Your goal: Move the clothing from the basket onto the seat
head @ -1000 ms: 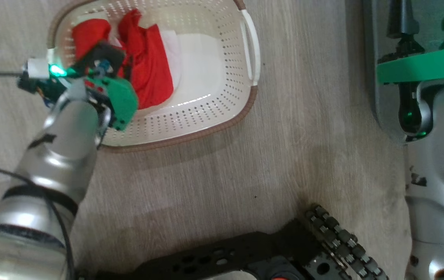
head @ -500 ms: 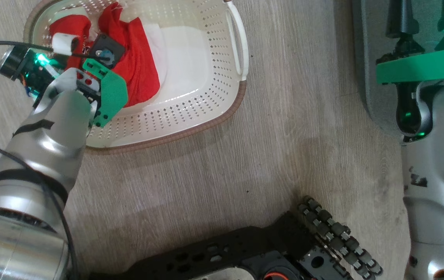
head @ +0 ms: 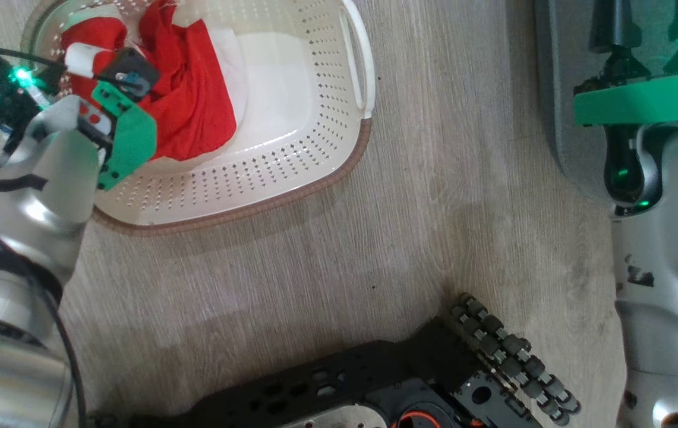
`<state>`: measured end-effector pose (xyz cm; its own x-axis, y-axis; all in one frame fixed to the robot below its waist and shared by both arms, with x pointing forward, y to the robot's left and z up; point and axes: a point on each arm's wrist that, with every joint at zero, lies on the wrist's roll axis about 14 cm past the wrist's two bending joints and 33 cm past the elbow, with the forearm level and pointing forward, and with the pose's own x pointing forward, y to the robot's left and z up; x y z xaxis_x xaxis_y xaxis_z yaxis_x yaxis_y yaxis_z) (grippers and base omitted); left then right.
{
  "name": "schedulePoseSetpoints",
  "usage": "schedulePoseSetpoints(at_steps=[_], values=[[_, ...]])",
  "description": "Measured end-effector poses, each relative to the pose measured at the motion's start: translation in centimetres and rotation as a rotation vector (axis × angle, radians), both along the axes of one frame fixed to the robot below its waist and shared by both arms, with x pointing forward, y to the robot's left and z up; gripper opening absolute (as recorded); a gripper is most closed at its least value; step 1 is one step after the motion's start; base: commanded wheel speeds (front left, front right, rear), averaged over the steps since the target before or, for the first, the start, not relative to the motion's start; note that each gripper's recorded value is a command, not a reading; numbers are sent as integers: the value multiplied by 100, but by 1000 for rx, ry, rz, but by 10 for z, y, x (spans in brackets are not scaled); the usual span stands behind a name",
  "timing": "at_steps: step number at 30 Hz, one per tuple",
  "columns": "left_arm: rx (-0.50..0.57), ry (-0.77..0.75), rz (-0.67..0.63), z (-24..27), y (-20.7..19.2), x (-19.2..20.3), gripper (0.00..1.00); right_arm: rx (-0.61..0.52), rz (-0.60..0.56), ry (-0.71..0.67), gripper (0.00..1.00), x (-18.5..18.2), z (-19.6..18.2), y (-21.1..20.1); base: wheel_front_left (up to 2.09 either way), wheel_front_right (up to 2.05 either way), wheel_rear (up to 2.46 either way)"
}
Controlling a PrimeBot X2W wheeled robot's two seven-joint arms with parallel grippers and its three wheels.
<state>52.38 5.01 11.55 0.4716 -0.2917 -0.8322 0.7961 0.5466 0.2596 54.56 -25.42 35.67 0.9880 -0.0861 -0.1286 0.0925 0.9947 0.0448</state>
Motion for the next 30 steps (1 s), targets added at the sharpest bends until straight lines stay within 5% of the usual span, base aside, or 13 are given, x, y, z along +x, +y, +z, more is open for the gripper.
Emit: schedulePoseSetpoints(at_steps=[1, 2, 13, 30], values=[[1, 8, -5, -2, 1, -1, 60, -1, -1, 2, 100, 0, -1, 0, 0, 0, 0], [2, 17, -11, -4, 2, -2, 0, 1, -2, 2, 100, 0, -1, -1, 0, 0, 0], [-210, -43, -38, 36, -36, 3, 0, 15, -6, -25, 100, 0, 16, 0, 0, 0, 0], [-607, -321, 31, 248, -99, 12, 0, 8, -4, -124, 100, -43, 104, 9, 0, 0, 0]])
